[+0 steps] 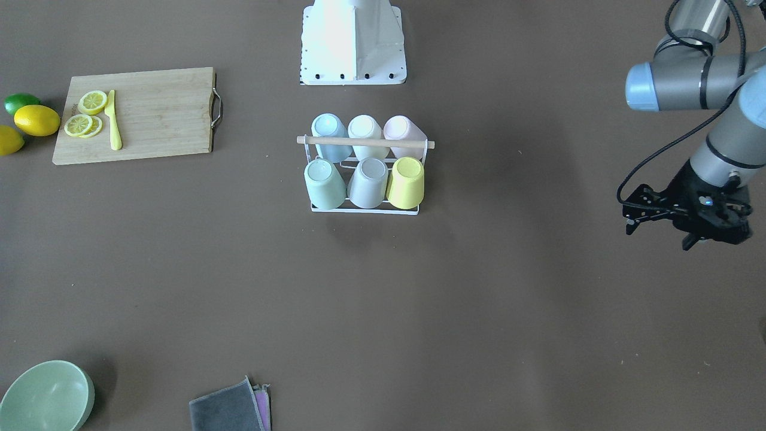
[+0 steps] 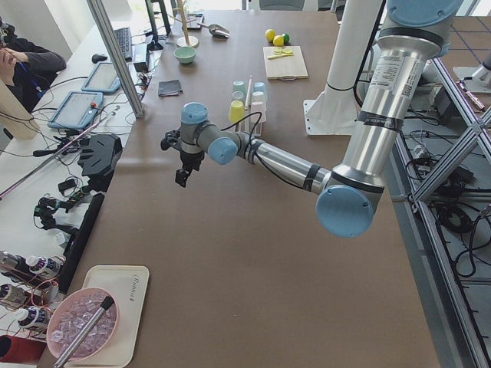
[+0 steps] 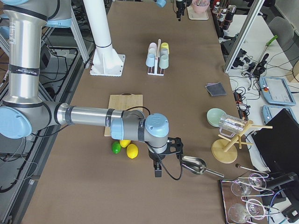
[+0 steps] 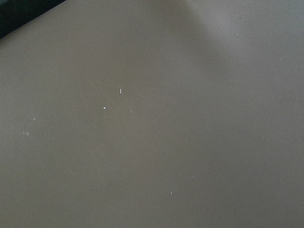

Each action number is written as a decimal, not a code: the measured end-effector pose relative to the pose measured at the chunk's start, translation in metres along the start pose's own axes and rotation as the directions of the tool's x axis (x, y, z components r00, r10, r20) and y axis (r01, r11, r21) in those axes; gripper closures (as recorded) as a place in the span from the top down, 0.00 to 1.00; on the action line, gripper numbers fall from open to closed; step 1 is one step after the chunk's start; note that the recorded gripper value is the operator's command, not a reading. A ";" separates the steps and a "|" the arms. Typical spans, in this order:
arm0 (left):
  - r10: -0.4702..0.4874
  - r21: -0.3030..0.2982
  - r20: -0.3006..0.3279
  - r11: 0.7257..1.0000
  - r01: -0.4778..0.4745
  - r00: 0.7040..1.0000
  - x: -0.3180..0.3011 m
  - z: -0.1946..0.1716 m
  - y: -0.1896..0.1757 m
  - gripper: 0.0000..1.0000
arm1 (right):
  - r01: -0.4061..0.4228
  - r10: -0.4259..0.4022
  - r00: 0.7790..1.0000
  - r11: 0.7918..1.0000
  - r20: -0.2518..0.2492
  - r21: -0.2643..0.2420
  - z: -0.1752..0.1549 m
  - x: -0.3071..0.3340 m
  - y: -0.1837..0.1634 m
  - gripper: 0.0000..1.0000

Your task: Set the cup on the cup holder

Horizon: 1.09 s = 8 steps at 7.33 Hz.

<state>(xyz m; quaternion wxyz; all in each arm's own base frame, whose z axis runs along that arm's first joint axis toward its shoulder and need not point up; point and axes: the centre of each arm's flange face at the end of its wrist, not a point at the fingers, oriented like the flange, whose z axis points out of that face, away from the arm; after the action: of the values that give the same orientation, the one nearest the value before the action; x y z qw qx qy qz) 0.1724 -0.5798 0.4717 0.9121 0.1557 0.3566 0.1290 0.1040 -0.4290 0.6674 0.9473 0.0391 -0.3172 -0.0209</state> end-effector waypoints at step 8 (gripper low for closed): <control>-0.266 -0.203 -0.029 0.945 0.255 0.964 -0.243 -0.059 0.200 0.98 | -0.063 0.063 0.995 0.998 0.071 0.000 0.004 -0.004 0.004 1.00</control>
<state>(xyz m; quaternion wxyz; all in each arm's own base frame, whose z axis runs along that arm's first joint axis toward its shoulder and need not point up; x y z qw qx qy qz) -0.0665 -0.4693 0.6539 0.9217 0.0121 0.3849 0.0465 0.0985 -0.4247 0.6686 0.9355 0.0294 -0.3520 0.0078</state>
